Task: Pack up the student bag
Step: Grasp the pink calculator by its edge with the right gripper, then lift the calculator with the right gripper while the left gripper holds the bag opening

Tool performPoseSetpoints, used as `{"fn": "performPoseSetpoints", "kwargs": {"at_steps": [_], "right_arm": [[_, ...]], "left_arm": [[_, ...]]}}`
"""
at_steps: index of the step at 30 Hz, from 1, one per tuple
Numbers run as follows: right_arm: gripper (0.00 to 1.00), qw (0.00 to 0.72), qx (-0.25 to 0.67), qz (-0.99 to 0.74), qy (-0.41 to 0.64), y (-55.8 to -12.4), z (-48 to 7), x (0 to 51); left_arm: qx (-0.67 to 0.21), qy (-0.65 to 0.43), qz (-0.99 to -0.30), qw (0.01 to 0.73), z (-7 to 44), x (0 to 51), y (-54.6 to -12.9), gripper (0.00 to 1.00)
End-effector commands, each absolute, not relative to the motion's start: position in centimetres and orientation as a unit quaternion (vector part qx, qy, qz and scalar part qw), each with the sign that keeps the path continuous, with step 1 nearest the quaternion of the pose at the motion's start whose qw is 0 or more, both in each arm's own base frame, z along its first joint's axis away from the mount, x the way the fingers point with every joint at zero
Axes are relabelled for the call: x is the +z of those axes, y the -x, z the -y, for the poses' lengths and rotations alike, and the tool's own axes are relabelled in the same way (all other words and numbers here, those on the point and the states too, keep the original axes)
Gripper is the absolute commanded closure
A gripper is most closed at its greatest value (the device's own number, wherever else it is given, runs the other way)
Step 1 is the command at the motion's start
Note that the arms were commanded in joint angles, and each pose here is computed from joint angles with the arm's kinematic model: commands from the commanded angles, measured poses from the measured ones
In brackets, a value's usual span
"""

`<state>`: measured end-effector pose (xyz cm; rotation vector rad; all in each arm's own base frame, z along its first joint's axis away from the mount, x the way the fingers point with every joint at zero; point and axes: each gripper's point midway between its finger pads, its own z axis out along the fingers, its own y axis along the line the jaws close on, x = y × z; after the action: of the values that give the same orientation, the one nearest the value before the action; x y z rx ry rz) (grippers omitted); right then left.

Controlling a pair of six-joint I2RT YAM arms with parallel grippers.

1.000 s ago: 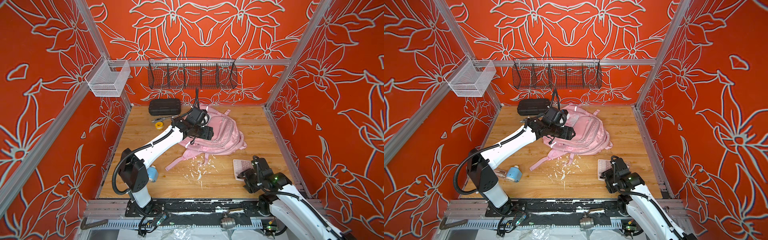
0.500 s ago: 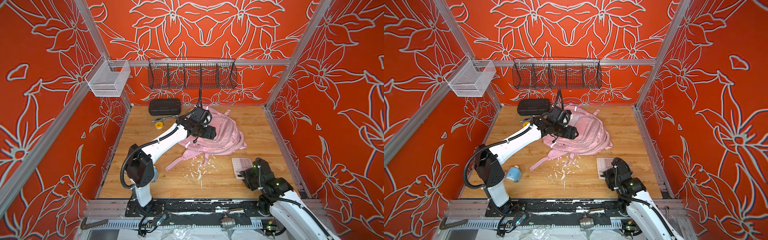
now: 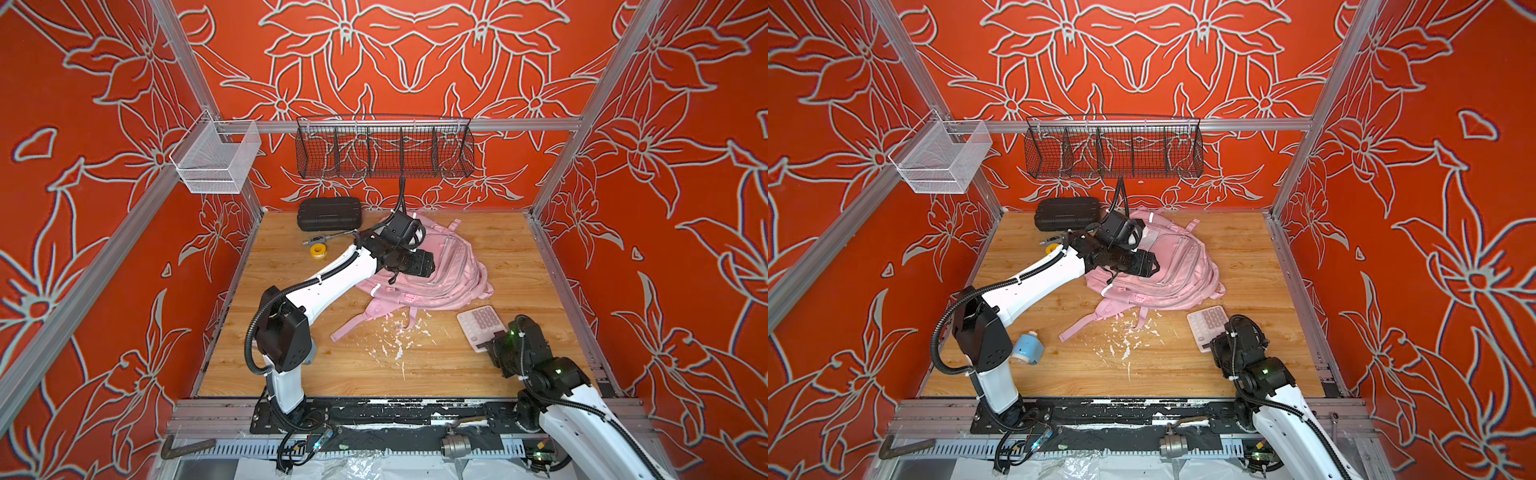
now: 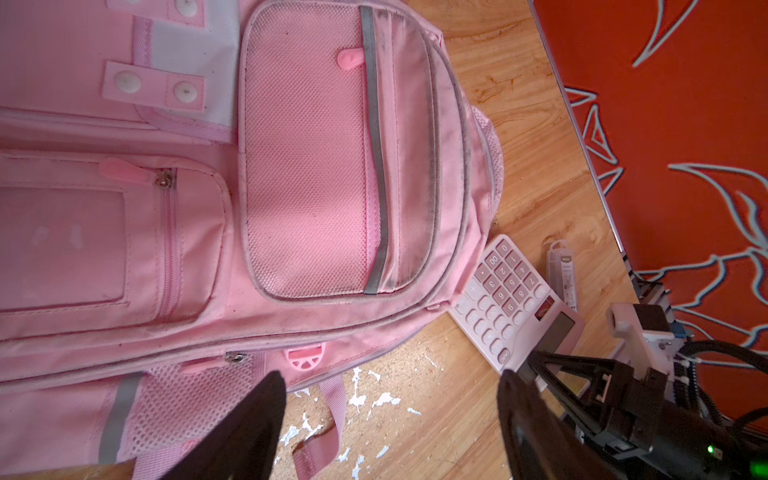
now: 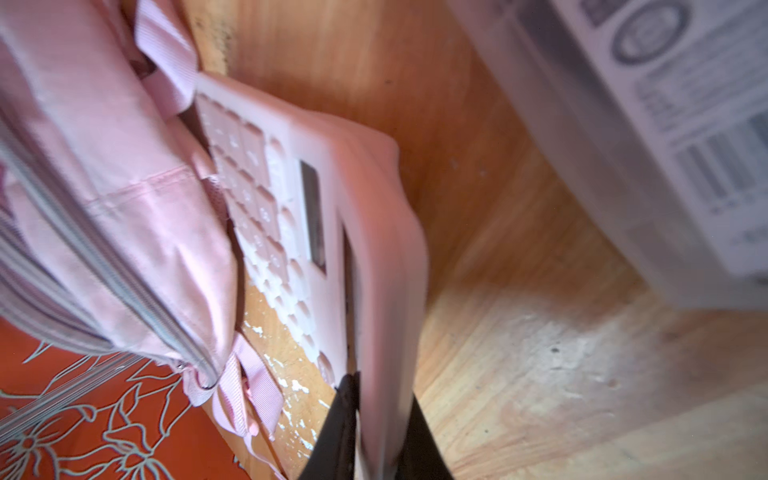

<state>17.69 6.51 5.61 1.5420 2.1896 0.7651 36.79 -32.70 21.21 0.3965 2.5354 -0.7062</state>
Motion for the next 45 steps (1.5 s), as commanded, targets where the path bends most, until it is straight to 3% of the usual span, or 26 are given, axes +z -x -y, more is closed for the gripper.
{"fn": "performPoseSetpoints", "kwargs": {"at_steps": [1, 10, 20, 31, 33, 35, 37, 40, 41, 45], "right_arm": [[0.87, 0.194, 0.233, -0.778, -0.551, -17.0, -5.1, 6.1], [0.95, 0.297, 0.173, -0.792, -0.505, -17.8, -1.8, 13.6], [1.0, 0.392, 0.113, -0.806, -0.429, -20.6, -0.1, 21.9], [1.0, 0.41, 0.128, -0.817, -0.384, -23.0, -1.5, 23.8], [1.0, 0.408, 0.132, -0.821, -0.377, -23.3, -1.8, 23.7], [1.0, 0.407, 0.133, -0.825, -0.369, -23.6, -2.1, 23.7], [1.0, 0.41, 0.127, -0.827, -0.363, -23.7, -2.0, 23.8], [1.0, 0.416, 0.118, -0.828, -0.357, -23.7, -1.7, 24.1], [1.0, 0.416, 0.118, -0.829, -0.355, -23.8, -1.8, 24.1], [1.0, 0.407, 0.144, -0.835, -0.342, -24.6, -3.1, 24.0]], "left_arm": [[-0.266, -0.148, -0.924, 0.23, 33.2, 21.4, -36.8, 0.2], [-0.241, -0.193, -0.927, 0.211, 35.6, 20.4, -36.7, 0.19], [-0.137, -0.252, -0.937, 0.2, 39.0, 16.1, -38.5, 0.18], [-0.05, -0.197, -0.953, 0.226, 38.3, 11.7, -42.3, 0.19], [-0.046, -0.194, -0.953, 0.228, 38.4, 11.1, -42.7, 0.26], [-0.045, -0.194, -0.953, 0.229, 38.5, 10.9, -42.9, 0.43], [-0.05, -0.193, -0.952, 0.233, 38.4, 12.1, -42.9, 0.69], [-0.067, -0.196, -0.941, 0.266, 38.3, 16.0, -42.9, 0.94], [-0.075, -0.196, -0.937, 0.279, 38.1, 17.6, -42.9, 0.99], [-0.129, -0.203, -0.912, 0.334, 37.5, 24.1, -42.4, 1.0]]}}
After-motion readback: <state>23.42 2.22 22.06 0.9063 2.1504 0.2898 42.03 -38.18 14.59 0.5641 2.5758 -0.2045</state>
